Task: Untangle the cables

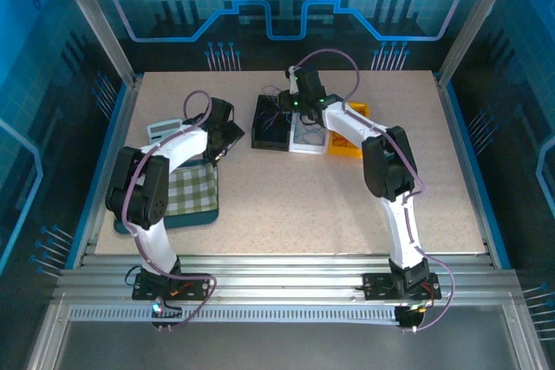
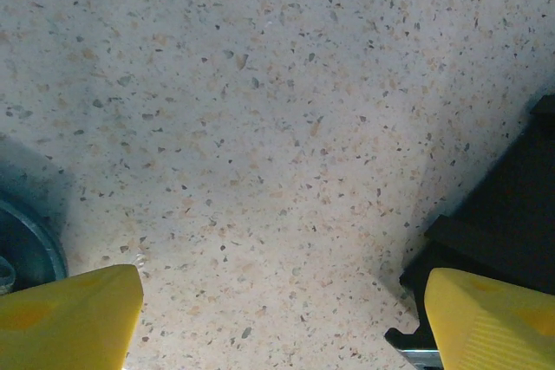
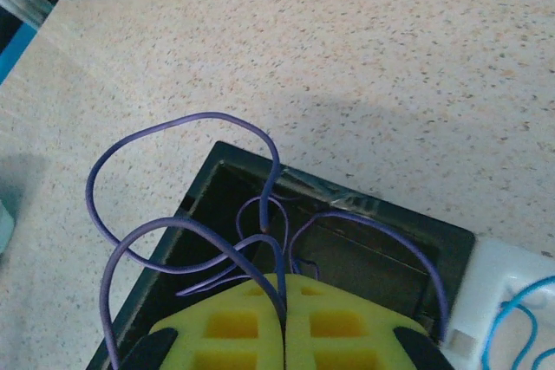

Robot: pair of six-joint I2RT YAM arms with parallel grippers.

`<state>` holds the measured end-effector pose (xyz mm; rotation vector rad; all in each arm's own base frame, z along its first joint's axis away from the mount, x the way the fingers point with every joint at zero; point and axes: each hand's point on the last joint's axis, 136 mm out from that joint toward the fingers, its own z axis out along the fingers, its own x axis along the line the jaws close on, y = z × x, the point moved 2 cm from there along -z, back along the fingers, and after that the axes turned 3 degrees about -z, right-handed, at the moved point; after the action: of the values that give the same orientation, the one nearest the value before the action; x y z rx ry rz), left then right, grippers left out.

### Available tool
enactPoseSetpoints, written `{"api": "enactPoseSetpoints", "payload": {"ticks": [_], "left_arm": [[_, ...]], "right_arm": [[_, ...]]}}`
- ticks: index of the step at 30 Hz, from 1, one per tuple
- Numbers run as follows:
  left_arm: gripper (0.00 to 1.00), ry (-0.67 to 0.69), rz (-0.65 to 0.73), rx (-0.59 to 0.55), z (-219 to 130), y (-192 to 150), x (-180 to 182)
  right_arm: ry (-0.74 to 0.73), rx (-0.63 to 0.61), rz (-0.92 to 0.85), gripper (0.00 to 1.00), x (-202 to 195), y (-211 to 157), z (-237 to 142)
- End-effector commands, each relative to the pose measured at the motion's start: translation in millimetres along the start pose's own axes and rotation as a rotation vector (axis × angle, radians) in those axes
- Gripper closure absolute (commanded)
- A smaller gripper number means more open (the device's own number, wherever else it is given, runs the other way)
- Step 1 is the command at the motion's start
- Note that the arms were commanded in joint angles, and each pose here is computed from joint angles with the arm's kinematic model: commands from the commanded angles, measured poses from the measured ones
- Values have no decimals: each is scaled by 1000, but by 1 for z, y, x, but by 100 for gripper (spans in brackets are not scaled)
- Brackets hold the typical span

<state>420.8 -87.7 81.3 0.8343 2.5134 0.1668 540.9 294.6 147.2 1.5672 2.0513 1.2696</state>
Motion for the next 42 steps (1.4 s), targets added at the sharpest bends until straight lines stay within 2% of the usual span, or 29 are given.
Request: {"api": "enactPoseSetpoints", "payload": {"ticks": [1, 7, 13, 14, 18, 22, 33, 42], "left_arm": [[14, 11, -12, 6, -1, 2, 6], [14, 13, -10, 11, 2, 1, 7], [14, 14, -19, 14, 5, 0, 9], [14, 13, -20, 15, 5, 0, 9], [14, 10, -28, 15, 6, 0, 9], [13, 4, -28, 8, 4, 1, 7], [13, 0, -25, -7, 0, 4, 7], [13, -1, -24, -17, -2, 5, 8]], "right_arm": [[-31, 61, -87, 94, 10, -16, 4], [-60, 117, -104, 93, 9, -34, 7], [-104, 147, -126, 91, 5, -37, 5], [-112, 154, -125, 88, 5, -37, 4], [-113, 147, -116, 68, 6, -34, -2], [-80, 87, -111, 61, 13, -21, -15], [-50, -38, -116, 54, 21, 4, -44], [-91, -65, -39, 52, -7, 4, -66]]}}
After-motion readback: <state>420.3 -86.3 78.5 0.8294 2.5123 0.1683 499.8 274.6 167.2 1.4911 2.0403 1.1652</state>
